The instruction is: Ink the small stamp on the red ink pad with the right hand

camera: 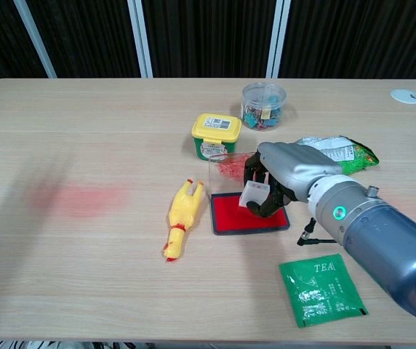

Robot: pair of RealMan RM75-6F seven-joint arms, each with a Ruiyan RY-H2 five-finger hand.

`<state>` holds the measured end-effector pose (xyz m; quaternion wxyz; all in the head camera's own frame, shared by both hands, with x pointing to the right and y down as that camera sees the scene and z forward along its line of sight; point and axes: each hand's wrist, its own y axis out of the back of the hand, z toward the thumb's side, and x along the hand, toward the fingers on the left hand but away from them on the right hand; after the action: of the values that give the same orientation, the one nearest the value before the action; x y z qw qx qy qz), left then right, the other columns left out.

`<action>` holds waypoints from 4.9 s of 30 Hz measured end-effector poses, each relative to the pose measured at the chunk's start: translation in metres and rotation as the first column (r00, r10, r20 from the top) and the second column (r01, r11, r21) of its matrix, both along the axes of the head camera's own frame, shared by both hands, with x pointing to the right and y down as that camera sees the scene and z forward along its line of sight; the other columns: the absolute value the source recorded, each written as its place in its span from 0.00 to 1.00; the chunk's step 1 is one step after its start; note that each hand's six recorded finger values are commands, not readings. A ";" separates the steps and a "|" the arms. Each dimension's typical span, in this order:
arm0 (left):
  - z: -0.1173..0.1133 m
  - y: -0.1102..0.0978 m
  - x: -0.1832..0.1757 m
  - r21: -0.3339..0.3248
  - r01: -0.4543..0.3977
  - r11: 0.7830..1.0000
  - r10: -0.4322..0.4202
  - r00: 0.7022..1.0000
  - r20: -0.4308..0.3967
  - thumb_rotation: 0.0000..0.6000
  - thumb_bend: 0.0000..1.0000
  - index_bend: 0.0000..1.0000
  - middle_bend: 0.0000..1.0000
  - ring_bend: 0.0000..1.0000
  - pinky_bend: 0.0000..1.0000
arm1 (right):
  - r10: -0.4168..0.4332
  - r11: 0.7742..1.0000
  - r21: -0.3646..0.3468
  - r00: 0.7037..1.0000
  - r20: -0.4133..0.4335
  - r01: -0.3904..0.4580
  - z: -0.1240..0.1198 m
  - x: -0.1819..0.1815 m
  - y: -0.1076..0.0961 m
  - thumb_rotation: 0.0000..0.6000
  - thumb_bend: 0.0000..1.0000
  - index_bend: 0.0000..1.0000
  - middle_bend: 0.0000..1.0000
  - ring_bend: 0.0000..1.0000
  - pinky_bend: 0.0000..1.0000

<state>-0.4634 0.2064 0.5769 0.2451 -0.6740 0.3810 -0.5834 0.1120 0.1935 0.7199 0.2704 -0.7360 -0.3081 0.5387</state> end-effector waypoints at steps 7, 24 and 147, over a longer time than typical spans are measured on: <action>0.000 0.000 0.000 -0.002 0.002 1.000 -0.002 1.000 0.000 1.00 0.00 0.00 0.00 0.00 0.00 | -0.001 1.000 0.002 1.000 -0.005 0.001 0.008 -0.004 0.000 1.00 0.57 0.71 0.59 0.47 0.21; 0.001 0.000 0.000 -0.007 0.003 1.000 -0.003 1.000 -0.002 1.00 0.00 0.00 0.00 0.00 0.00 | -0.003 1.000 -0.015 1.000 -0.029 0.003 0.021 -0.002 0.004 1.00 0.57 0.72 0.60 0.47 0.21; 0.001 0.002 0.002 -0.001 0.004 1.000 -0.004 1.000 0.005 1.00 0.00 0.00 0.00 0.00 0.00 | 0.081 0.996 -0.026 0.973 -0.215 -0.089 0.018 0.122 0.001 1.00 0.43 0.56 0.40 0.35 0.28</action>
<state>-0.4619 0.2084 0.5776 0.2444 -0.6719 0.3817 -0.5858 0.2338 0.1944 0.7375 0.2657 -0.6646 -0.2989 0.6312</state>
